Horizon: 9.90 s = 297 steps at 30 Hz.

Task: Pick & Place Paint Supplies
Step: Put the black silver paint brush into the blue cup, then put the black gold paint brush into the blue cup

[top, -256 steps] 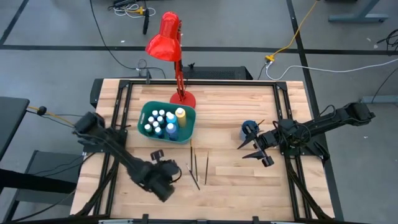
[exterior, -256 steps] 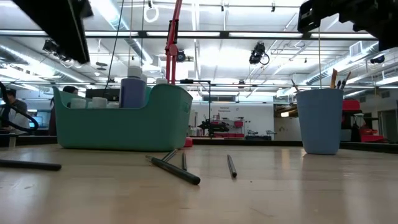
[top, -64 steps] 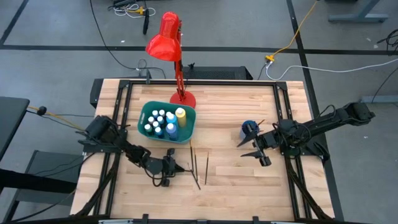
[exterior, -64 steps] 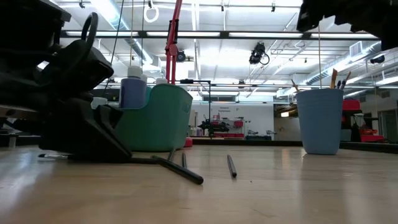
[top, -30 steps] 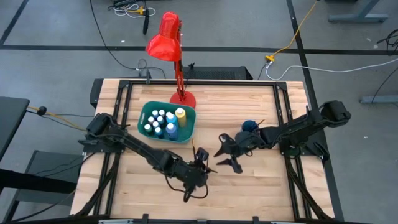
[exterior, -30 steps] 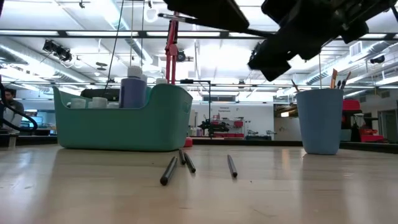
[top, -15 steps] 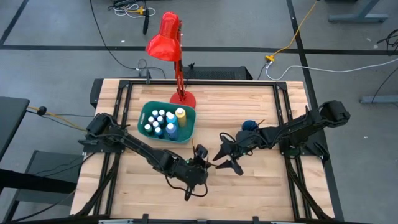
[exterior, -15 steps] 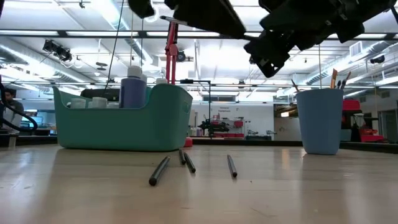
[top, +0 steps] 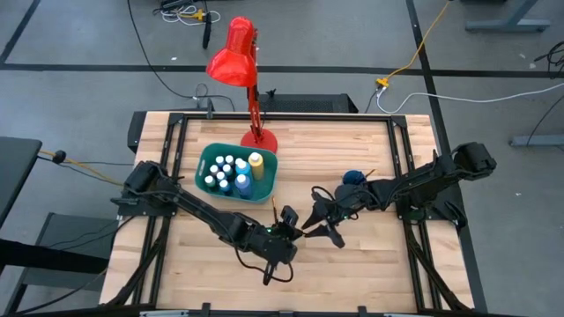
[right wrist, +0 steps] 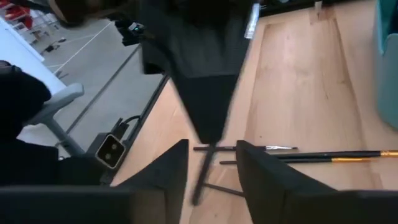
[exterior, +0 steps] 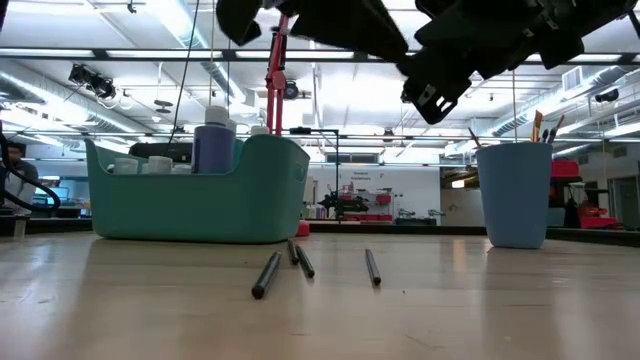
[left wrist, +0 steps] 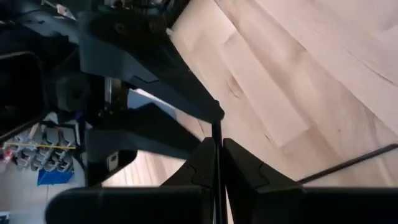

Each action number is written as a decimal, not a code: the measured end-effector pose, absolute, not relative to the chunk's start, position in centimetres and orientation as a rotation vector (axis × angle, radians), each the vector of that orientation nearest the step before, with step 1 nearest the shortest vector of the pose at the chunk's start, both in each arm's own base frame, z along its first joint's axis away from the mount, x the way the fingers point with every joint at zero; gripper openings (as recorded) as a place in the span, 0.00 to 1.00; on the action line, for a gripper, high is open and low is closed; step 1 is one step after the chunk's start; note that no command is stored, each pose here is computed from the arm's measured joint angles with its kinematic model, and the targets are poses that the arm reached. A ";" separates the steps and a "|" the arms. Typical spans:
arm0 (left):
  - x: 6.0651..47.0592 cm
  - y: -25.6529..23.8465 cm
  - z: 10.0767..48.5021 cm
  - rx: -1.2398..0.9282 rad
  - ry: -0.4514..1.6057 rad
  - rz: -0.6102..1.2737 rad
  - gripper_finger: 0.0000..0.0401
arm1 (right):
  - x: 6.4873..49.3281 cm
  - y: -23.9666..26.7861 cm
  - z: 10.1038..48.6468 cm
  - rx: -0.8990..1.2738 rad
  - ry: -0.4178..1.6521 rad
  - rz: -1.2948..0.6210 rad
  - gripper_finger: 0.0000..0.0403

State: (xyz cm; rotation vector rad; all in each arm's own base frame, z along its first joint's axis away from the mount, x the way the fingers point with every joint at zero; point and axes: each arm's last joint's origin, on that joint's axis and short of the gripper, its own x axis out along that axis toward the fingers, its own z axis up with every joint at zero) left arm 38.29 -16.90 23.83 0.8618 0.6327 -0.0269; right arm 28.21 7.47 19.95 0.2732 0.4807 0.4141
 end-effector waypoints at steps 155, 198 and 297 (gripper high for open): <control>39.5 -11.5 30.7 0.061 0.070 0.211 0.08 | 22.4 6.1 24.7 0.007 0.027 0.206 0.43; 38.9 -11.8 28.6 0.023 0.246 0.310 0.33 | 19.3 4.0 26.6 -0.053 0.047 -0.250 0.06; 37.2 -19.4 16.9 -0.606 0.777 0.582 0.02 | 19.0 7.4 20.9 -0.189 -0.122 0.339 0.42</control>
